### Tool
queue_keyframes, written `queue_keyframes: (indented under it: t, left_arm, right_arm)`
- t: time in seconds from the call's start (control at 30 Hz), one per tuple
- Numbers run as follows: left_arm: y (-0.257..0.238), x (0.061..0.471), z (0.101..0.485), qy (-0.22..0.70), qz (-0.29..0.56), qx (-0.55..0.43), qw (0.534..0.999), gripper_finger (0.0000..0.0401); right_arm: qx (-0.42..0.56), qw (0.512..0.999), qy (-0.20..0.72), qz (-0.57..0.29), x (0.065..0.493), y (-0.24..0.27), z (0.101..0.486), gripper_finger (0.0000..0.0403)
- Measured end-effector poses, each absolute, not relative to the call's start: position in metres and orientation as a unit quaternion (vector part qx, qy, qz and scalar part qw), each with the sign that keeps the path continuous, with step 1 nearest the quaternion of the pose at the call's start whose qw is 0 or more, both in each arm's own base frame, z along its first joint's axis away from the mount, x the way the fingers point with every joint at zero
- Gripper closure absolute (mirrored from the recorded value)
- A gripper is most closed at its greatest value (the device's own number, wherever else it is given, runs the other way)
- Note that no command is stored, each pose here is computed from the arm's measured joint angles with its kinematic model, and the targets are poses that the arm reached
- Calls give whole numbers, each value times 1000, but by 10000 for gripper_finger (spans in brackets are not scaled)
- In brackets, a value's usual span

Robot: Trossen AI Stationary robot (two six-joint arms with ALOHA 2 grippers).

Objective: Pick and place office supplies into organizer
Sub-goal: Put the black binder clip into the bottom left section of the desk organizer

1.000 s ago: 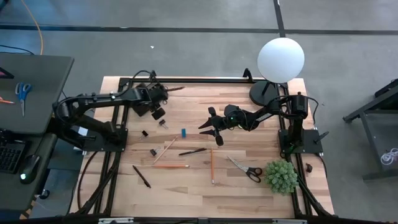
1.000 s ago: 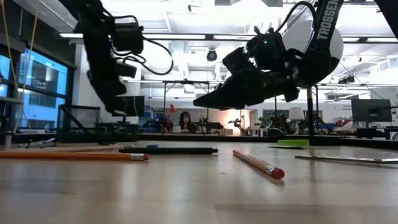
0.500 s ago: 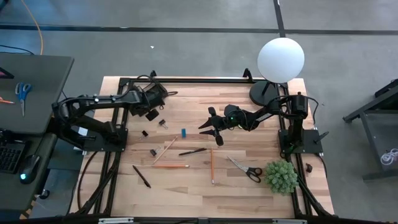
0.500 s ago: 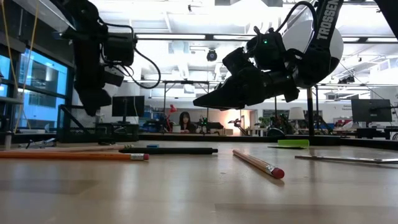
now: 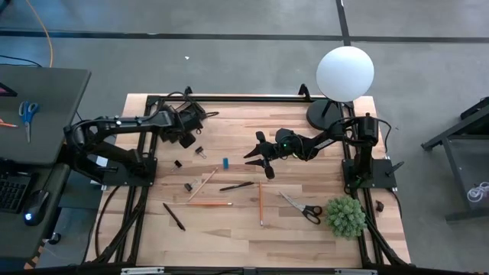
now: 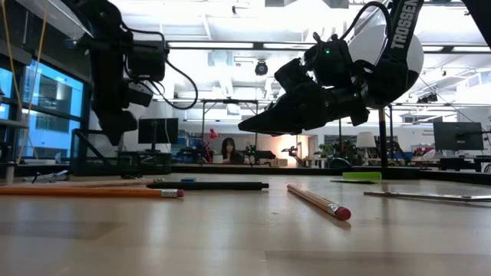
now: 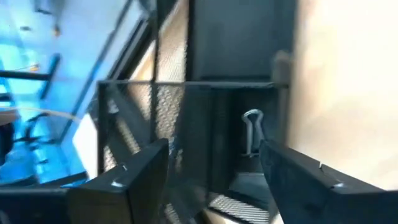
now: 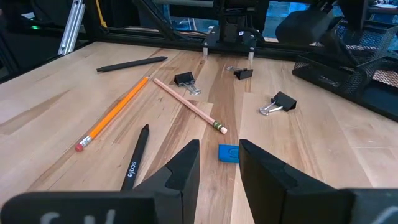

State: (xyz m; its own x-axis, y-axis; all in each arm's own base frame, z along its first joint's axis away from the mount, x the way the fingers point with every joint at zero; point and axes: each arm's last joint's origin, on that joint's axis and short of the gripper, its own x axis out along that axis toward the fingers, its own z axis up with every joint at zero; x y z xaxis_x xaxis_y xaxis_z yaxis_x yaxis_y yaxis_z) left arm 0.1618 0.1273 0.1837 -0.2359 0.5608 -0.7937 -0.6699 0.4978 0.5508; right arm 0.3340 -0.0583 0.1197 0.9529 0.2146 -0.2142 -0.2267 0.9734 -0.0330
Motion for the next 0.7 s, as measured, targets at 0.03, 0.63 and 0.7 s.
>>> queue_keyframes:
  t: [0.03, 0.63, 0.7]
  left_arm:
    - [128, 164, 185, 606, 486, -53, 627, 160]
    - [91, 201, 182, 617, 85, 59, 780, 215]
    - [85, 204, 179, 622, 52, 115, 772, 212]
  right_arm:
    - [-29, 988, 105, 112, 334, -58, 120, 300]
    - [-27, 987, 109, 112, 334, -58, 119, 299]
    - [-27, 987, 110, 112, 334, -58, 119, 299]
